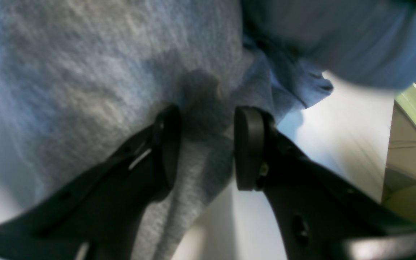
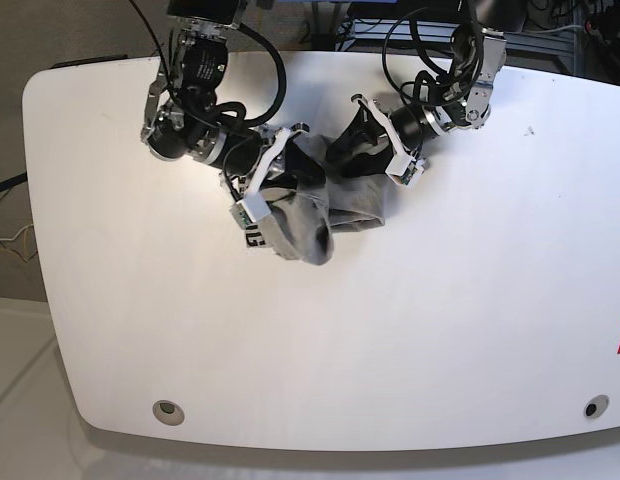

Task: Fold the T-shirt properly
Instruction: 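Press the folded bundle with the right gripper and open the left gripper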

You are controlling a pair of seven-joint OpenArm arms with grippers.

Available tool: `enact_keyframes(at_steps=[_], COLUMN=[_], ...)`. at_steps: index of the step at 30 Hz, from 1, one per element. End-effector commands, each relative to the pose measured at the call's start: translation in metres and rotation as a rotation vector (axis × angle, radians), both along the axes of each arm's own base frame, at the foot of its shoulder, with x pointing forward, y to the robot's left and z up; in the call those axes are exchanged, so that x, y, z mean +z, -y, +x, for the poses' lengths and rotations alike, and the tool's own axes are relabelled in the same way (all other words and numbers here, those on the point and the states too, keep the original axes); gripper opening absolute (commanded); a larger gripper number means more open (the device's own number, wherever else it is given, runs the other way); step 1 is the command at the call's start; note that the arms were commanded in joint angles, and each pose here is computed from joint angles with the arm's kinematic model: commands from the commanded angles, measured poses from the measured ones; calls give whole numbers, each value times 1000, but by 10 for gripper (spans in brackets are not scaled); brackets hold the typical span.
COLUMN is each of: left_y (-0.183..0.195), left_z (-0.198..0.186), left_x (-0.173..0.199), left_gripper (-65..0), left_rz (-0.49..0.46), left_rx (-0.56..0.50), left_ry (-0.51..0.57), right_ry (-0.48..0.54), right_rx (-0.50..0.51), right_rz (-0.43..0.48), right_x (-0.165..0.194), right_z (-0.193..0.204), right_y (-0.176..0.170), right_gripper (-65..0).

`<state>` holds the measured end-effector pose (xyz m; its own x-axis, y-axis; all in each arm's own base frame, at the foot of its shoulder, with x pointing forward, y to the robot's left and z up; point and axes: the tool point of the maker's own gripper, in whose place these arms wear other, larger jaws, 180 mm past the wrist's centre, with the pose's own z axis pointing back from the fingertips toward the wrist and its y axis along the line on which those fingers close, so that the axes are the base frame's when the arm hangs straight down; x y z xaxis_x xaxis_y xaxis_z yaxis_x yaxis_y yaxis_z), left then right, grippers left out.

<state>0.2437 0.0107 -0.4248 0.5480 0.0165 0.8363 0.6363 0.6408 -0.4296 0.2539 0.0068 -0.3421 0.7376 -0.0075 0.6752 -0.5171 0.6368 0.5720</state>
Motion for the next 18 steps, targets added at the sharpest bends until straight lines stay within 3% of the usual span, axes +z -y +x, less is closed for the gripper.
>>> enact_keyframes(at_steps=[1, 10, 18], left_y=[-5, -5, -6], left_z=[-6, -7, -5], left_x=[-13, -13, -9], left_gripper=[-423, -423, -423], left_rz=[68, 65, 67], left_rx=[-13, -13, -14], left_ry=[-35, -35, -21], right_ry=[40, -22, -101], right_rx=[8, 19, 31], right_rz=[76, 149, 98], right_x=[12, -9, -38], right_z=[8, 10, 5], right_y=[-15, -37, -38], right_gripper=[-650, -650, -650])
